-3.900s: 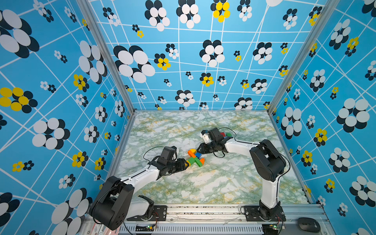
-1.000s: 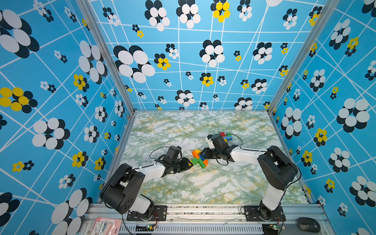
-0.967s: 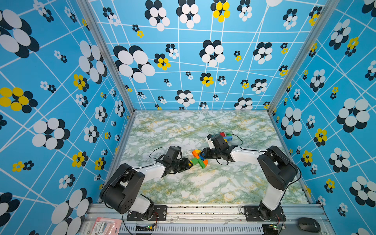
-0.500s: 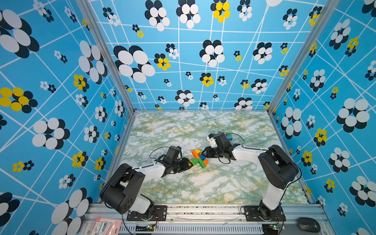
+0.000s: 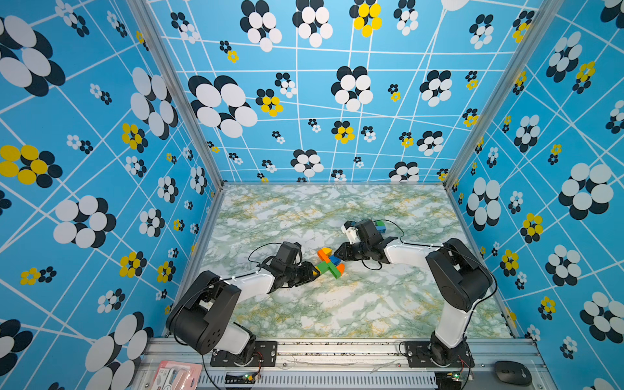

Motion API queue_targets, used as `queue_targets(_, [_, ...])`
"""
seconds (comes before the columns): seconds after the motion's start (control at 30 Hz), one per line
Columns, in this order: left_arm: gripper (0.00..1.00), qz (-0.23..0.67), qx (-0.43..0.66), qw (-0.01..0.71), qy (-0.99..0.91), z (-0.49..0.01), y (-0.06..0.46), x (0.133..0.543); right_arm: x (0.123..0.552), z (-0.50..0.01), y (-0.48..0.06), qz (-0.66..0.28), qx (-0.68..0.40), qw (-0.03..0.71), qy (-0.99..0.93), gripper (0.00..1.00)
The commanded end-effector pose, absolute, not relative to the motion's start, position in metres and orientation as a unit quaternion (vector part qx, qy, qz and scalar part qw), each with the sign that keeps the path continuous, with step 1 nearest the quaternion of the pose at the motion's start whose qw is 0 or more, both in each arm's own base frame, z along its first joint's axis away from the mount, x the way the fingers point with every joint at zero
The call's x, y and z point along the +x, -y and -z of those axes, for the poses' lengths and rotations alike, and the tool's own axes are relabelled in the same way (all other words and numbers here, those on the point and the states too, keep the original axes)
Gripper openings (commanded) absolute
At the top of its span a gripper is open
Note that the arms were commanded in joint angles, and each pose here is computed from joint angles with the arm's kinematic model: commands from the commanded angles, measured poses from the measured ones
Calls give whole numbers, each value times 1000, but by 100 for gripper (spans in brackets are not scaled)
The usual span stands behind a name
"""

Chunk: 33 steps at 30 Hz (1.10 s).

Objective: Assemble a fork with lego
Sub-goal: Assemble the lego brick with the lego brick.

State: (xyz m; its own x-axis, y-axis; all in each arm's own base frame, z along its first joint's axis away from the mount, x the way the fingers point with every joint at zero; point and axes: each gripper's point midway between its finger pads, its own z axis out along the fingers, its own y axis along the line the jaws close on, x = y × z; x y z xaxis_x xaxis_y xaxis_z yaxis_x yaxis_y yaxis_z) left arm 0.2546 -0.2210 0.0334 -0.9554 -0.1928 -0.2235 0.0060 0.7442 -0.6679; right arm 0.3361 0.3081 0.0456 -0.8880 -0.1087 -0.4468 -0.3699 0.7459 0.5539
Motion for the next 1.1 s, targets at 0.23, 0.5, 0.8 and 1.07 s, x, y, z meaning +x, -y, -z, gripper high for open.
queue_targets(0.23, [45,357,-34,139,-923,-35,233,258,285,-14,-330,-345,-189,100,-914,20])
queue_targets(0.5, [49,358,-33,135,-923,-35,233,251,316,-18,-337,-328,-176,137,-918,24])
queue_targets(0.8, [81,332,-44,142,-931,-39,213,236,378,-66,-311,-267,-122,253,-922,47])
queue_targets(1.07, [65,269,-62,192,-942,-52,171,237,347,-96,-279,-182,-139,307,-924,50])
